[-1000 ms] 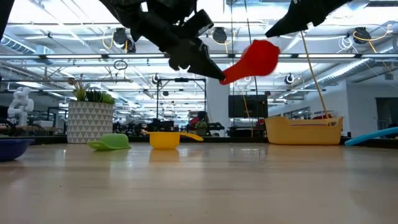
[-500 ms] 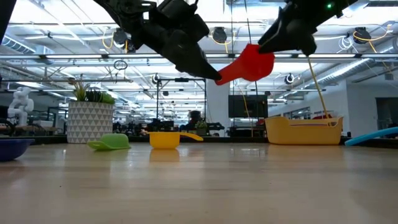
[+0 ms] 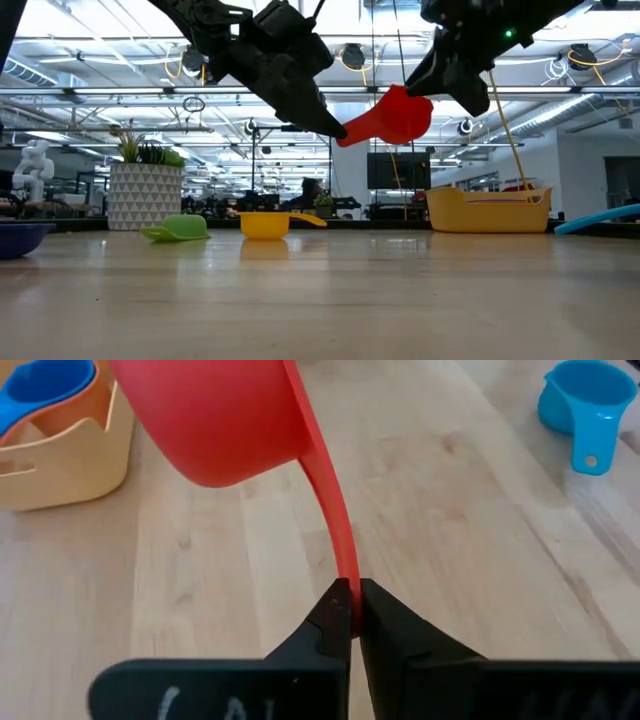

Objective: Nest measuring cups in basket
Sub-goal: Stack the red measuring cup on top of the blue measuring cup into the bin

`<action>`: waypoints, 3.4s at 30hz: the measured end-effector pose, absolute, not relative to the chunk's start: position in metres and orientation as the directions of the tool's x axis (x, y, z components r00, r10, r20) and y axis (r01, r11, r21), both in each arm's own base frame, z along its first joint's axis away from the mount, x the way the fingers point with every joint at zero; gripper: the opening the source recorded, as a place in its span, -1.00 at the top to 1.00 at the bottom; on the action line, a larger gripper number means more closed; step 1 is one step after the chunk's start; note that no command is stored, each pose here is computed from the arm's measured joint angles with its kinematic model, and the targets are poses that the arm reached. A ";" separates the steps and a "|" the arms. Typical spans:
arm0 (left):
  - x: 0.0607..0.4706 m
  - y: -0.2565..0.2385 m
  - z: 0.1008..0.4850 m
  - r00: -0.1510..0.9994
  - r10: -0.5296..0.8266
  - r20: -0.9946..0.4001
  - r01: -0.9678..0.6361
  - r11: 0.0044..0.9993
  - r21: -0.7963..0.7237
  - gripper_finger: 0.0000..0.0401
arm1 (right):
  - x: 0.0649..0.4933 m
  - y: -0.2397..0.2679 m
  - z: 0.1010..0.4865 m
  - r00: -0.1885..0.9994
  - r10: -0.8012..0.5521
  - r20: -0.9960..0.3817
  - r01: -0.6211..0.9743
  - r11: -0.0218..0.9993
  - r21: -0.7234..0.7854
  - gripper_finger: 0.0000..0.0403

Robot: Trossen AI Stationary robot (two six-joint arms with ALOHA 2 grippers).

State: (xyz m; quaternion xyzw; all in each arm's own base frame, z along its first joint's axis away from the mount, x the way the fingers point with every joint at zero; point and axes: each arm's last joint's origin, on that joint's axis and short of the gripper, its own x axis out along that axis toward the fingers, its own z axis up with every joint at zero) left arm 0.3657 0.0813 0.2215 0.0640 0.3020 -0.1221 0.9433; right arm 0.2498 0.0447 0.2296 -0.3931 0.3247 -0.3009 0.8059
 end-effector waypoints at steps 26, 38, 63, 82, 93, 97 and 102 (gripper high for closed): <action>0.366 0.081 0.221 0.786 -0.197 -0.586 0.277 0.960 0.048 0.80 | 0.253 0.022 0.225 0.595 -0.713 -0.371 0.251 0.604 -0.757 0.99; 0.347 0.081 0.254 0.808 -0.015 -0.589 0.122 0.982 0.143 0.43 | 0.248 0.009 0.222 0.534 -0.742 -0.406 0.342 0.629 -0.699 1.00; 0.282 0.094 0.313 0.775 0.232 -0.588 -0.127 0.968 0.214 0.36 | 0.127 -0.109 0.256 0.207 -0.682 -0.701 0.936 0.347 -0.061 1.00; 0.286 0.089 0.317 0.805 0.224 -0.549 -0.114 0.967 0.227 0.36 | 0.109 -0.143 0.244 -0.008 -0.682 -0.731 0.988 0.110 -0.113 1.00; 0.287 0.088 0.317 0.810 0.222 -0.543 -0.105 0.966 0.237 0.36 | 0.118 -0.148 0.232 -0.071 -0.657 -0.751 0.984 0.076 -0.161 1.00; 0.287 0.088 0.317 0.810 0.221 -0.544 -0.105 0.966 0.237 0.36 | 0.121 -0.151 0.227 -0.084 -0.642 -0.762 0.983 0.070 -0.167 1.00; 0.287 0.088 0.317 0.807 0.221 -0.548 -0.103 0.966 0.236 0.36 | 0.124 -0.154 0.223 -0.086 -0.631 -0.771 0.982 0.077 -0.172 0.99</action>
